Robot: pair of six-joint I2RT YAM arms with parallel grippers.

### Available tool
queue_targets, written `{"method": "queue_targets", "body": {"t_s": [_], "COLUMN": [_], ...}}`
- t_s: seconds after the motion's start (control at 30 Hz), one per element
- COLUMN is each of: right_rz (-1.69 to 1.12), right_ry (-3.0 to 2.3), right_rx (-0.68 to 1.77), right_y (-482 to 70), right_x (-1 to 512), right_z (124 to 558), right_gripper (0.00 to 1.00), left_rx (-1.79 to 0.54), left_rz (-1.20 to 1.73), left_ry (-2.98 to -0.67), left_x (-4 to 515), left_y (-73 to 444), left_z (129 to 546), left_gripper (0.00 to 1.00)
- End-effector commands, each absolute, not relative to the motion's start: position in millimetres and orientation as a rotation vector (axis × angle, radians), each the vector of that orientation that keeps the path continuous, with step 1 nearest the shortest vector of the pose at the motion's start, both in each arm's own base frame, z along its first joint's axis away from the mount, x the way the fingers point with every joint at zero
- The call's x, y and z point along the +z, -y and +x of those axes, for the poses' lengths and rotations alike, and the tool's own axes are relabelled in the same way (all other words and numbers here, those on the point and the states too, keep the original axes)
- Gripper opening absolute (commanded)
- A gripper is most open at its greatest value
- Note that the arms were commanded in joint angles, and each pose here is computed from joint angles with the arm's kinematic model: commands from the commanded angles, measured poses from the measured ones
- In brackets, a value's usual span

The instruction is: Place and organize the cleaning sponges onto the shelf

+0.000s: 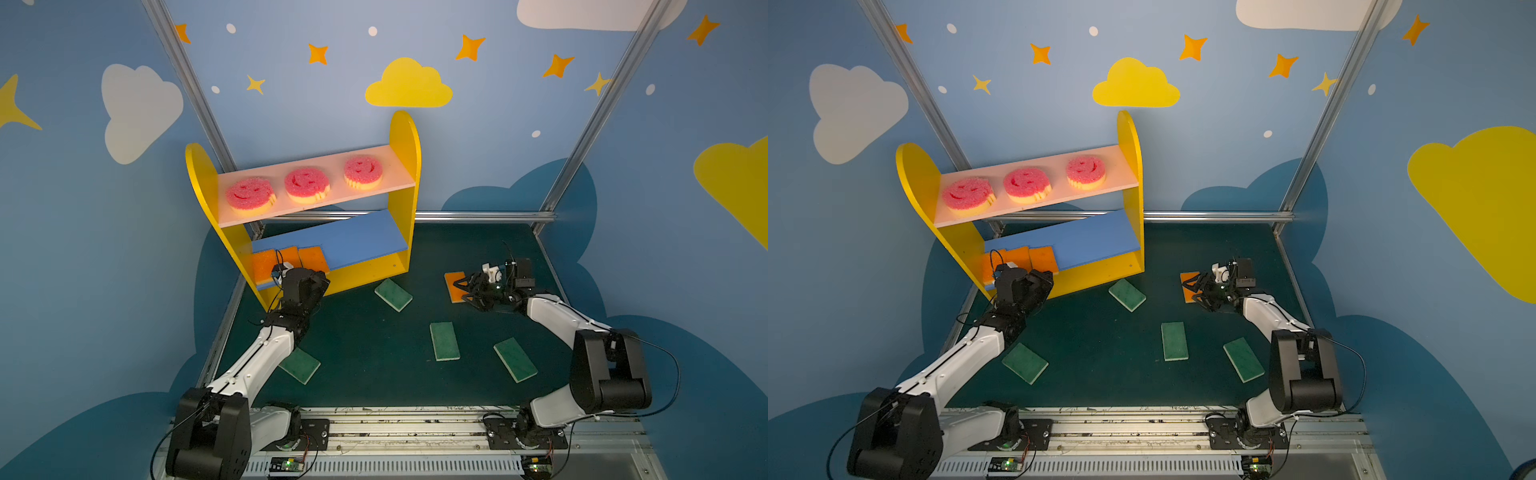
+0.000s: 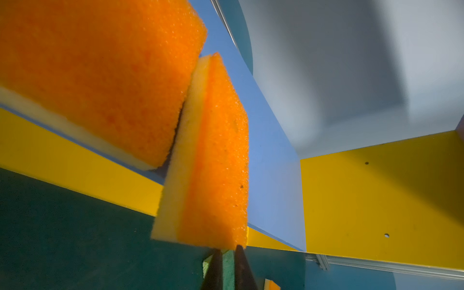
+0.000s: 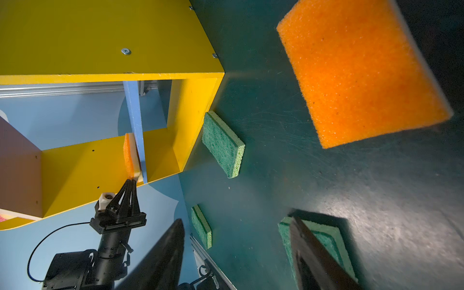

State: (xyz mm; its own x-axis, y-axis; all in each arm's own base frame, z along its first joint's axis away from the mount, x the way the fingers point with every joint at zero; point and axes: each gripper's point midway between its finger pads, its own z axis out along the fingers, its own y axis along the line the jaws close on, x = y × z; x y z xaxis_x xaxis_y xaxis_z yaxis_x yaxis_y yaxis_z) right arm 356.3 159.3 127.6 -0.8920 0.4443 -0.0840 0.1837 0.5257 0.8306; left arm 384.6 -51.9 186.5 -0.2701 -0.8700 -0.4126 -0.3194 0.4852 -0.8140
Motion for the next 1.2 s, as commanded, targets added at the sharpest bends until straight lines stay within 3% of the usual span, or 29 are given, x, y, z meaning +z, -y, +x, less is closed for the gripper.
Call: {"method": "queue_targets", "body": {"t_s": [0.0, 0.4, 0.47, 0.63, 0.7, 1.17], "right_rz": [0.52, 0.522, 0.522, 0.53, 0.53, 0.52], "right_ry": [-2.499, -2.502, -2.502, -2.501, -2.501, -2.508], "right_rx": [1.316, 1.325, 1.317, 1.331, 1.338, 1.329], "right_y": [-161.3, -161.9, -160.7, -162.1, -163.4, -162.6], "right_x": [125.6, 122.3, 121.9, 119.6, 118.8, 119.1], "right_z": [355.3, 353.2, 352.9, 354.5, 354.3, 350.3], "right_gripper": [0.65, 0.65, 0.65, 0.65, 0.65, 0.65], "left_rx": [-0.779, -0.861, -0.879, -0.812, -0.788, -0.707], "left_rz": [-0.973, -0.942, -0.931, -0.854, -0.847, -0.969], "left_ry": [-1.808, -1.826, -1.835, -1.876, -1.889, -1.88], "left_x": [197.8, 203.1, 203.3, 204.1, 200.1, 176.6], "left_y": [54.4, 72.6, 78.4, 102.1, 107.3, 78.1], "left_z": [389.6, 401.3, 401.1, 394.3, 393.3, 399.2], "left_gripper": [0.06, 0.04, 0.11, 0.5, 0.59, 0.68]}}
